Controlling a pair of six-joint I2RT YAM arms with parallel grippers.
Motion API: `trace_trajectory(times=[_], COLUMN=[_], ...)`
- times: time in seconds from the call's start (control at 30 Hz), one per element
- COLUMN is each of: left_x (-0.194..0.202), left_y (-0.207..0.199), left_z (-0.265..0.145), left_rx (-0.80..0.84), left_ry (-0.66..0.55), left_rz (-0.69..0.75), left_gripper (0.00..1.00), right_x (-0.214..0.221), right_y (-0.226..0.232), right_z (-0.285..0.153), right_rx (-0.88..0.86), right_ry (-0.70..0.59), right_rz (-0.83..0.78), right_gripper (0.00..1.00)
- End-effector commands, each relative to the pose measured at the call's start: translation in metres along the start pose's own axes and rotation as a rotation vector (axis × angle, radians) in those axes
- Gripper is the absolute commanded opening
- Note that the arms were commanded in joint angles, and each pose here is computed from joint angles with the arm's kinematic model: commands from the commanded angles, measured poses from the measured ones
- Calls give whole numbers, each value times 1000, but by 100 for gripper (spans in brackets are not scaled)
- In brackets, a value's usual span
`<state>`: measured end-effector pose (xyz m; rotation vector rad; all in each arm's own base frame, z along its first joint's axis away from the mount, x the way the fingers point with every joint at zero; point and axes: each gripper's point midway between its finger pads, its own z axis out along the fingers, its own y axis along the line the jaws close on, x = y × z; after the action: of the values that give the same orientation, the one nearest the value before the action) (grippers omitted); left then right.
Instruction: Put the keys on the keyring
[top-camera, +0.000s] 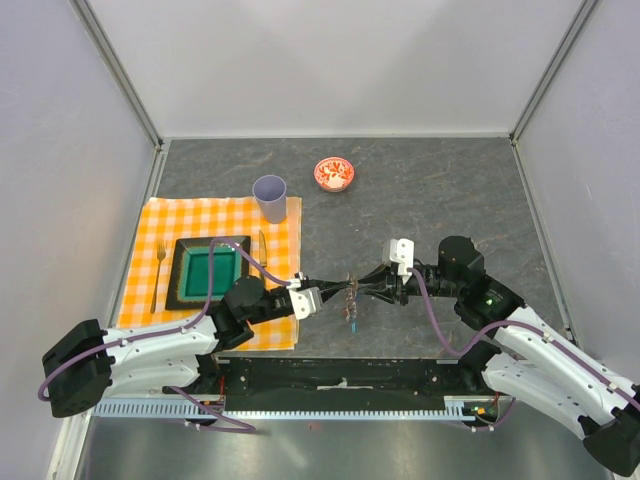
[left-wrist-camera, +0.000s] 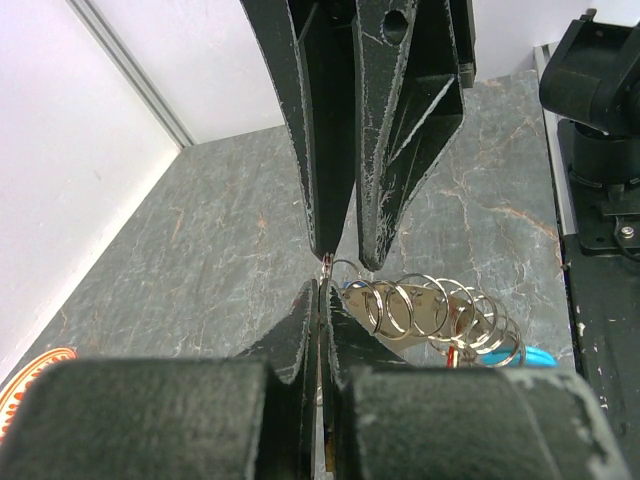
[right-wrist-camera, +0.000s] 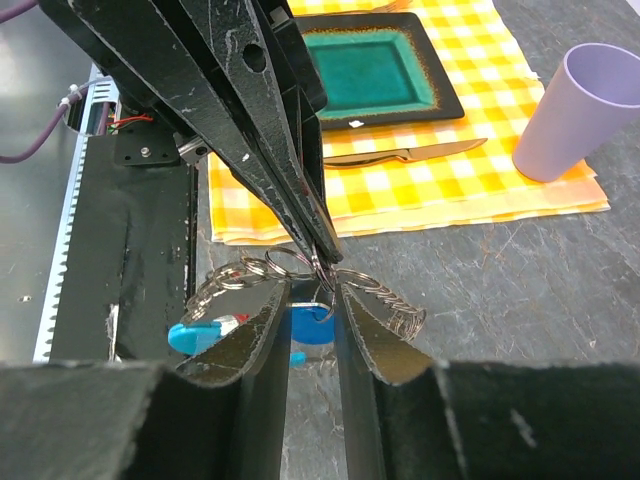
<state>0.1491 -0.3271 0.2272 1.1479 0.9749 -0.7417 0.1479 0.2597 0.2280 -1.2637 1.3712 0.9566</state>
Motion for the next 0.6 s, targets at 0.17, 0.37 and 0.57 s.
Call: trace_trajectory(times=[0.17, 0.37, 0.57], left_x=[-41, -47, -48], left_y=[14, 13, 10], left_z=[0, -2, -1], left_rx=[-43, -37, -25], left_ry=[-147, -168, -179], left_rz=[11, 7, -2], left_gripper=[2, 2, 2], right_x=[-25, -23, -25], right_y=[3, 1, 2], right_z=[-1, 2, 3], right_rx=[-30, -35, -38], right_ry=[-55, -49, -63], right_rz=[-68, -59, -58], right_gripper=[31, 28, 23])
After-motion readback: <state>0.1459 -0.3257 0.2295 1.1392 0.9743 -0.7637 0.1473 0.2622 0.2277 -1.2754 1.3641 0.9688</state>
